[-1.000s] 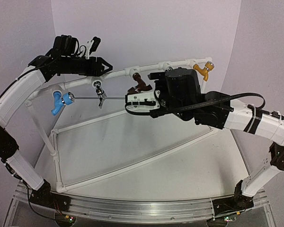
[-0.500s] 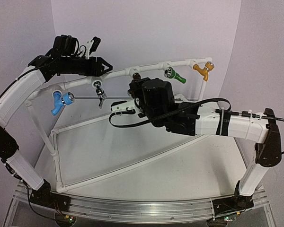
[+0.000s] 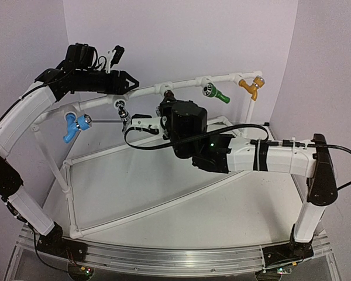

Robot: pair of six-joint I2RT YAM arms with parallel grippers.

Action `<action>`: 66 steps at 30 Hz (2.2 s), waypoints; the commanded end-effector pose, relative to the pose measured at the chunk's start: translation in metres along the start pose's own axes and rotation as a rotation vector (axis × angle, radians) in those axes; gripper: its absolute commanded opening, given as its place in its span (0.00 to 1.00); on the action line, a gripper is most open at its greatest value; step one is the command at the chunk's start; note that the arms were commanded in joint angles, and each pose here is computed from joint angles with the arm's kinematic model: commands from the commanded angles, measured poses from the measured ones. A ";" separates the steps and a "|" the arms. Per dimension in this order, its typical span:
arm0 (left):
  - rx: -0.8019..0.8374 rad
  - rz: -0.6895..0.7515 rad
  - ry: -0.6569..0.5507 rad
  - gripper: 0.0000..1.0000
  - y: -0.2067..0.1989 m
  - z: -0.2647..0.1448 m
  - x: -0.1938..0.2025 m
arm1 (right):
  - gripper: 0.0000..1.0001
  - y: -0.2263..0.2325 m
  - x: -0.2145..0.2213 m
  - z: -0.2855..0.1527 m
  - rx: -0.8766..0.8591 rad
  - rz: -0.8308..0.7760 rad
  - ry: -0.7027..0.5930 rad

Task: Install the water faucets

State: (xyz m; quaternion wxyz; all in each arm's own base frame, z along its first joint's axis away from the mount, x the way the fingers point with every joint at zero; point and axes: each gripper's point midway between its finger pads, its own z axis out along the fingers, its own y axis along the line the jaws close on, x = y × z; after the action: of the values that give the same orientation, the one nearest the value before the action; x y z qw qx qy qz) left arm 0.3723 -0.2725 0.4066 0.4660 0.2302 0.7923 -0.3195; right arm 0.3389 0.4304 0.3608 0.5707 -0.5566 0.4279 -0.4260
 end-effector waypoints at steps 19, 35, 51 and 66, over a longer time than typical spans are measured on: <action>-0.003 -0.153 0.355 0.57 0.005 0.017 0.095 | 0.04 -0.055 0.052 0.014 -0.057 1.663 -0.131; -0.005 -0.150 0.358 0.57 0.006 0.018 0.097 | 0.09 -0.023 0.100 0.028 -0.128 2.432 -0.044; -0.010 -0.149 0.358 0.56 0.006 0.015 0.098 | 0.98 -0.045 0.086 -0.003 -0.315 2.222 -0.200; 0.001 -0.149 0.365 0.57 0.006 0.019 0.102 | 0.98 -0.046 0.070 -0.095 -0.608 1.313 -0.412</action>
State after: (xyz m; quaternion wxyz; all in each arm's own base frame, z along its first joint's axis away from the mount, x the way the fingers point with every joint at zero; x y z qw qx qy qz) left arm 0.3718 -0.2753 0.4061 0.4622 0.2339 0.7922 -0.3226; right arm 0.2979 0.3285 0.4058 0.5960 -0.1861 0.7004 0.3457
